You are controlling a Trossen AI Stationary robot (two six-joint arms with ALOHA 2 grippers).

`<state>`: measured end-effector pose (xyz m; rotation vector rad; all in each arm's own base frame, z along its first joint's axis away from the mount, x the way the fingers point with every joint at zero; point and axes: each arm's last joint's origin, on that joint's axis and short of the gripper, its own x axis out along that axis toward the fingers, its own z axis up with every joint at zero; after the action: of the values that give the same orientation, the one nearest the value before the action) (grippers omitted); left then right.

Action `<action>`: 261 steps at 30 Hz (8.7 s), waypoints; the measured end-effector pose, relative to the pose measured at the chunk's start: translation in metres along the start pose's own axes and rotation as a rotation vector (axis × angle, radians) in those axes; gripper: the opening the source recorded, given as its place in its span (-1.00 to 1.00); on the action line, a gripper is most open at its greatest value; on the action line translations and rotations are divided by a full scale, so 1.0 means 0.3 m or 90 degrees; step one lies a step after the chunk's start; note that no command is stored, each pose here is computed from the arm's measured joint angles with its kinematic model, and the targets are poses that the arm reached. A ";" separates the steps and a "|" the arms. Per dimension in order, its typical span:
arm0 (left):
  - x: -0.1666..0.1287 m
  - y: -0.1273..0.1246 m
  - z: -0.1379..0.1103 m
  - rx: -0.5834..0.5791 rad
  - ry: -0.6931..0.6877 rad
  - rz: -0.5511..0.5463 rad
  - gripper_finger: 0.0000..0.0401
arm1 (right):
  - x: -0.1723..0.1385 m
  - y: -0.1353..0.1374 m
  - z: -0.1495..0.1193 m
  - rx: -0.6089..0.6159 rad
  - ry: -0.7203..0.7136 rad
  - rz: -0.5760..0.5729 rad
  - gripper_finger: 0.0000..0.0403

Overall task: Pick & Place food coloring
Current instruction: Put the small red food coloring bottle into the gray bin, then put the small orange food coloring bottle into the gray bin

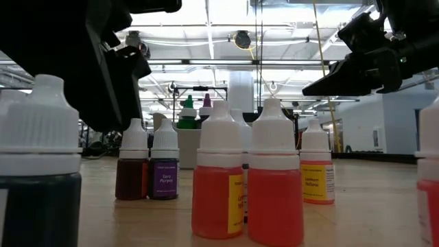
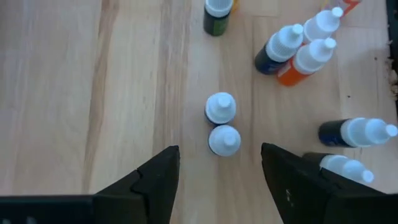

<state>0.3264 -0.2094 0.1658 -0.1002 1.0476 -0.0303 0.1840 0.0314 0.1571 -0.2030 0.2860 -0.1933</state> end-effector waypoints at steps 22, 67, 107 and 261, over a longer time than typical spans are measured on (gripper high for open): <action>0.048 0.008 -0.004 0.007 0.026 -0.022 0.02 | 0.000 0.000 -0.001 -0.002 0.002 0.001 -0.98; -0.461 0.118 0.479 0.133 -0.085 0.056 -0.70 | 0.000 0.001 -0.003 -0.003 0.004 0.001 -0.98; 0.087 0.703 0.455 0.052 0.002 0.122 -0.70 | 0.000 0.001 -0.010 -0.032 0.017 0.003 -0.98; -0.222 0.786 -0.220 0.187 -0.464 0.015 -0.97 | -0.002 0.009 0.021 0.026 -0.046 0.069 -0.98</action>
<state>0.2306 0.0256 0.1677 0.1612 0.3082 -0.1158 0.1859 0.0353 0.1626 -0.1529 0.2202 -0.0849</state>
